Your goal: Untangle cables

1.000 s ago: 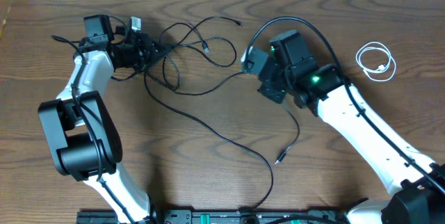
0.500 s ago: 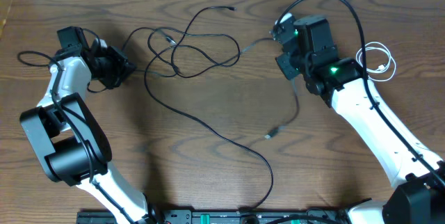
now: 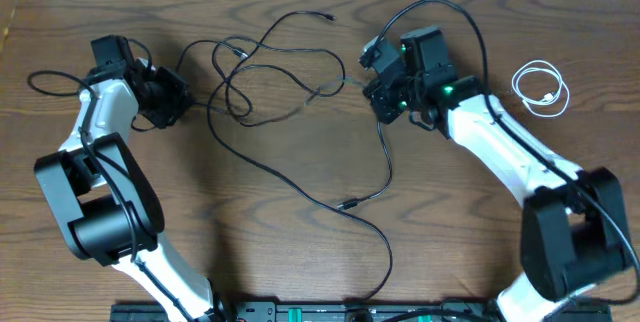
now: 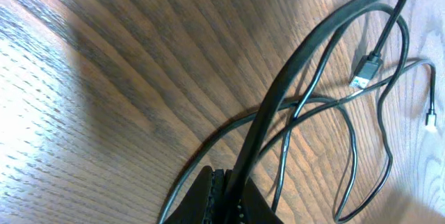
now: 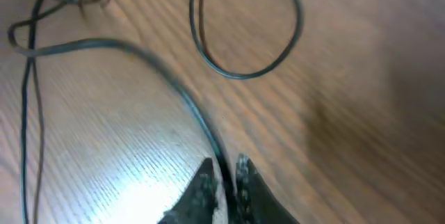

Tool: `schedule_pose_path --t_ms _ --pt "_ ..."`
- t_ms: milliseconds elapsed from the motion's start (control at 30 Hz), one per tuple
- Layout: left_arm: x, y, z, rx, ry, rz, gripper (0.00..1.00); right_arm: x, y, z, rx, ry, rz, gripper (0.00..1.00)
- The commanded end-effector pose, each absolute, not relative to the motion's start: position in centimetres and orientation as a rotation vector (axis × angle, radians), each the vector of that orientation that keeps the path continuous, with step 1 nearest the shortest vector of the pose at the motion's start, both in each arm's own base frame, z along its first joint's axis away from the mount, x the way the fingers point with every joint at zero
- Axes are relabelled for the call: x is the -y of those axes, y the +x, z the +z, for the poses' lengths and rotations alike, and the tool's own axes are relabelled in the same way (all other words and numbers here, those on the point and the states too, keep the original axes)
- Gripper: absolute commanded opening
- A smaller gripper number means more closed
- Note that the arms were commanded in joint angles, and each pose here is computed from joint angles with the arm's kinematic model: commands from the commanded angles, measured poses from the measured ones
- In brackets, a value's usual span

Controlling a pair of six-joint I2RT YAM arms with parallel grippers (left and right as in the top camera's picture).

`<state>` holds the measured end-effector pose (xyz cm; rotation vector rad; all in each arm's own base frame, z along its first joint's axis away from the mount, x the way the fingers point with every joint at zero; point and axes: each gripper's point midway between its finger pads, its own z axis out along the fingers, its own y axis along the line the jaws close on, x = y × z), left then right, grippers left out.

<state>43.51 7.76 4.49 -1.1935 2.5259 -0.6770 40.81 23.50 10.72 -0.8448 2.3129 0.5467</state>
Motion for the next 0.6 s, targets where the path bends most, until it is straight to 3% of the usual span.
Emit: schedule_pose_path --t_ms 0,33,133,267,567 --pt "-7.8 43.1 3.9 -2.54 -1.209 -0.656 0.08 -24.7 40.3 9.3 -2.332 -0.865 0.632 0.26" --pt "-7.5 43.2 4.0 -2.538 -1.211 -0.674 0.08 -25.0 40.2 8.8 -2.338 -0.873 0.635 0.52" --pt "-6.1 43.5 4.2 -2.518 -1.277 -0.736 0.08 -26.5 40.1 8.4 -2.307 -0.905 0.652 0.65" --pt "-2.4 44.5 5.5 -2.525 -1.162 -0.937 0.09 -28.7 40.0 8.3 -2.271 -0.915 0.681 0.7" --pt "4.4 44.5 5.7 -2.635 -0.972 -0.981 0.08 -35.1 38.8 6.3 -2.123 -1.04 0.736 0.8"
